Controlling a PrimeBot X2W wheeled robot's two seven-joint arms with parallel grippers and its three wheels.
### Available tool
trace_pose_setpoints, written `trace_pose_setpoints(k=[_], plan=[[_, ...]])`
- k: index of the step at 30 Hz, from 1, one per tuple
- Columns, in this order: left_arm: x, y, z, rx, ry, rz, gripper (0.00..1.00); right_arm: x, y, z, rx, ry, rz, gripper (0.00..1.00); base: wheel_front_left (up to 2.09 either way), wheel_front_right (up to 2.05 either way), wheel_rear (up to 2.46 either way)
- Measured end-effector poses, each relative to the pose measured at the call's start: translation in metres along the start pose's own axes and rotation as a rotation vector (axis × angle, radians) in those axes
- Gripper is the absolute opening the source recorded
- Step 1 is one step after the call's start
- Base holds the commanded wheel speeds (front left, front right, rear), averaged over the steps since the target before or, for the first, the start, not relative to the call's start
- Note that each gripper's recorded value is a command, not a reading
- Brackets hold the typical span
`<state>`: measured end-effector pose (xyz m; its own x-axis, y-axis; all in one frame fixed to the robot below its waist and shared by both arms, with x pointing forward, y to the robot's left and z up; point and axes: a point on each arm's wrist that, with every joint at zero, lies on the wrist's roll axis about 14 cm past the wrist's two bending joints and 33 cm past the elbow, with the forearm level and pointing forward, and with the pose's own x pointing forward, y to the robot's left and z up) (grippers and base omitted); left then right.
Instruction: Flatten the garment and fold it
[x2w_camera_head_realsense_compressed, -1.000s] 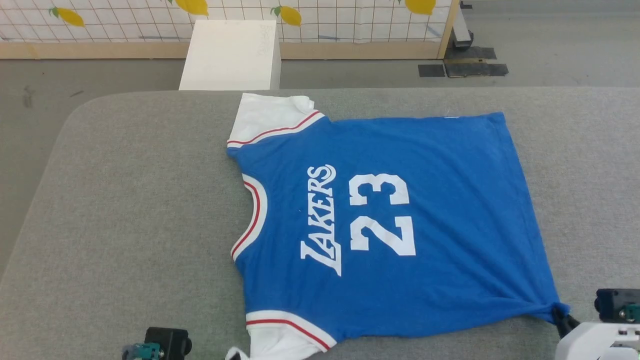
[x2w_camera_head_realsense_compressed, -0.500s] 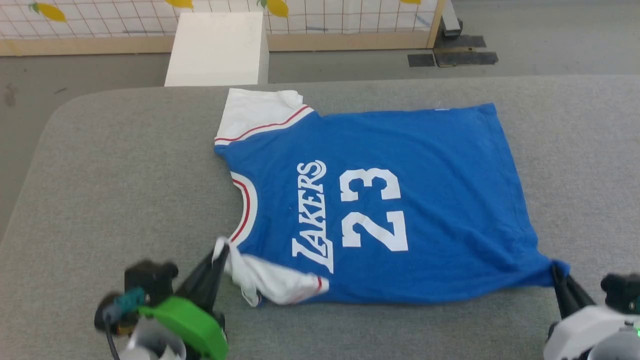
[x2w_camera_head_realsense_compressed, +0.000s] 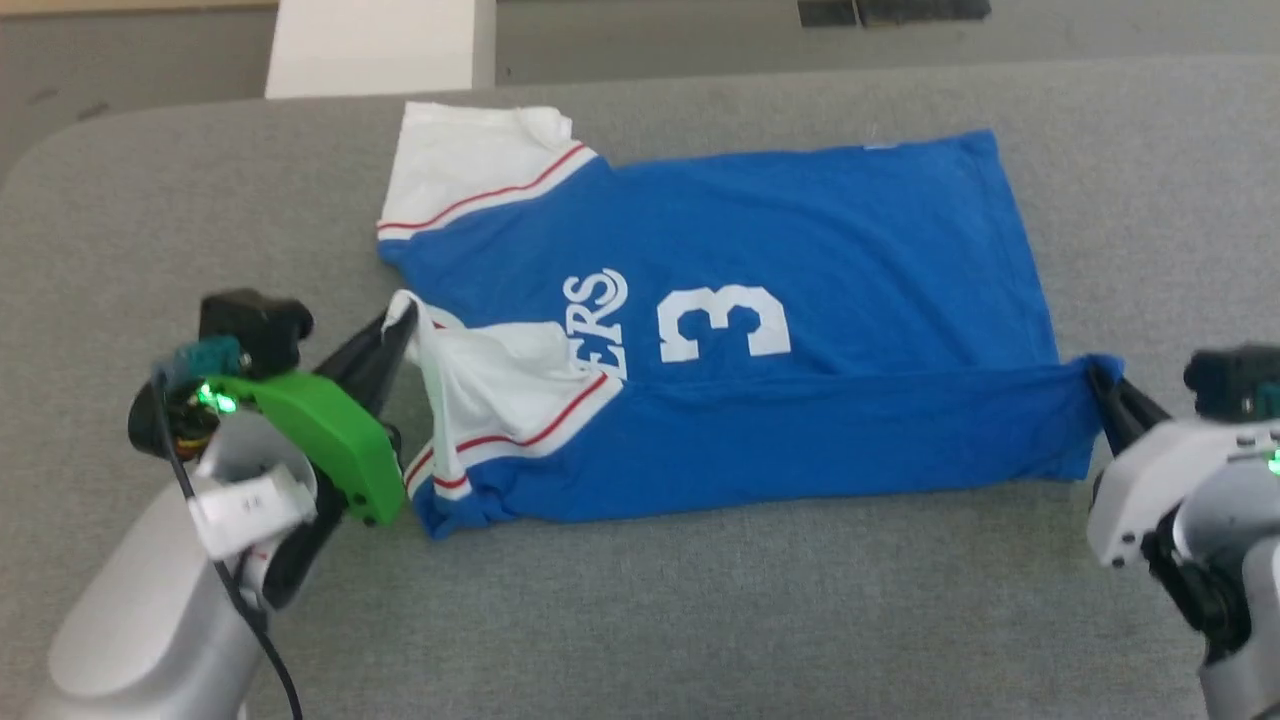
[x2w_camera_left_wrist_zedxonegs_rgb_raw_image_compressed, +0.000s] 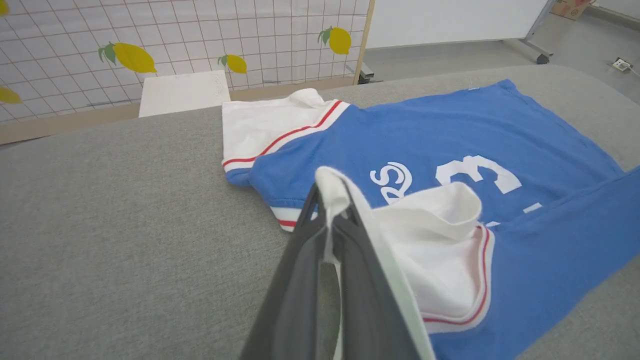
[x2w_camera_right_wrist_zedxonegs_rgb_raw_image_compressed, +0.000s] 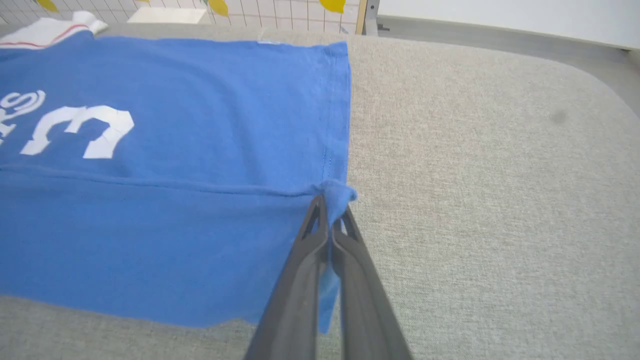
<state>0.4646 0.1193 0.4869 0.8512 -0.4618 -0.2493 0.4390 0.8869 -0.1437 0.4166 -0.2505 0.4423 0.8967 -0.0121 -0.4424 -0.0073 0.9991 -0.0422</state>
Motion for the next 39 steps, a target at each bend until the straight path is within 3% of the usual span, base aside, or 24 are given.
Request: trace_pose_setpoints(k=[11,19,20,21,22,23,24,31,34,39], plan=[[0.027,0.029,-0.097,-0.151,0.391,0.043,0.0,0.042,-0.005,-0.044,0.052,0.269,0.012,0.0,0.0,0.0,0.0],[0.034,0.031,-0.114,-0.263,0.531,0.031,0.0,0.051,-0.006,-0.053,0.081,0.412,0.033,0.0,0.0,0.0,0.0],[0.033,0.032,-0.112,-0.267,0.529,0.036,0.21,0.051,-0.006,-0.052,0.088,0.418,0.034,0.0,0.0,0.0,0.0],[0.033,0.033,-0.11,-0.267,0.522,0.045,0.92,0.05,-0.006,-0.05,0.098,0.417,0.033,0.08,0.0,0.0,0.0],[0.032,0.033,-0.108,-0.267,0.507,0.054,1.0,0.05,-0.006,-0.047,0.104,0.409,0.035,0.33,0.0,0.0,0.0],[0.031,0.033,-0.104,-0.266,0.483,0.062,1.0,0.049,-0.005,-0.045,0.108,0.401,0.036,0.88,0.0,0.0,0.0],[0.032,0.033,-0.097,-0.257,0.44,0.069,1.0,0.047,-0.004,-0.043,0.11,0.386,0.038,1.0,0.0,0.0,0.0],[0.013,0.045,-0.042,-0.17,0.039,0.211,1.0,0.027,-0.003,-0.009,0.145,0.104,0.027,1.0,0.0,0.0,0.0],[-0.004,0.037,-0.02,-0.166,-0.123,0.245,1.0,0.009,-0.001,0.008,0.162,-0.053,0.015,1.0,0.0,0.0,0.0],[-0.036,0.016,-0.008,-0.173,-0.261,0.273,1.0,-0.023,0.007,0.024,0.217,-0.274,-0.013,1.0,0.0,0.0,0.0]])
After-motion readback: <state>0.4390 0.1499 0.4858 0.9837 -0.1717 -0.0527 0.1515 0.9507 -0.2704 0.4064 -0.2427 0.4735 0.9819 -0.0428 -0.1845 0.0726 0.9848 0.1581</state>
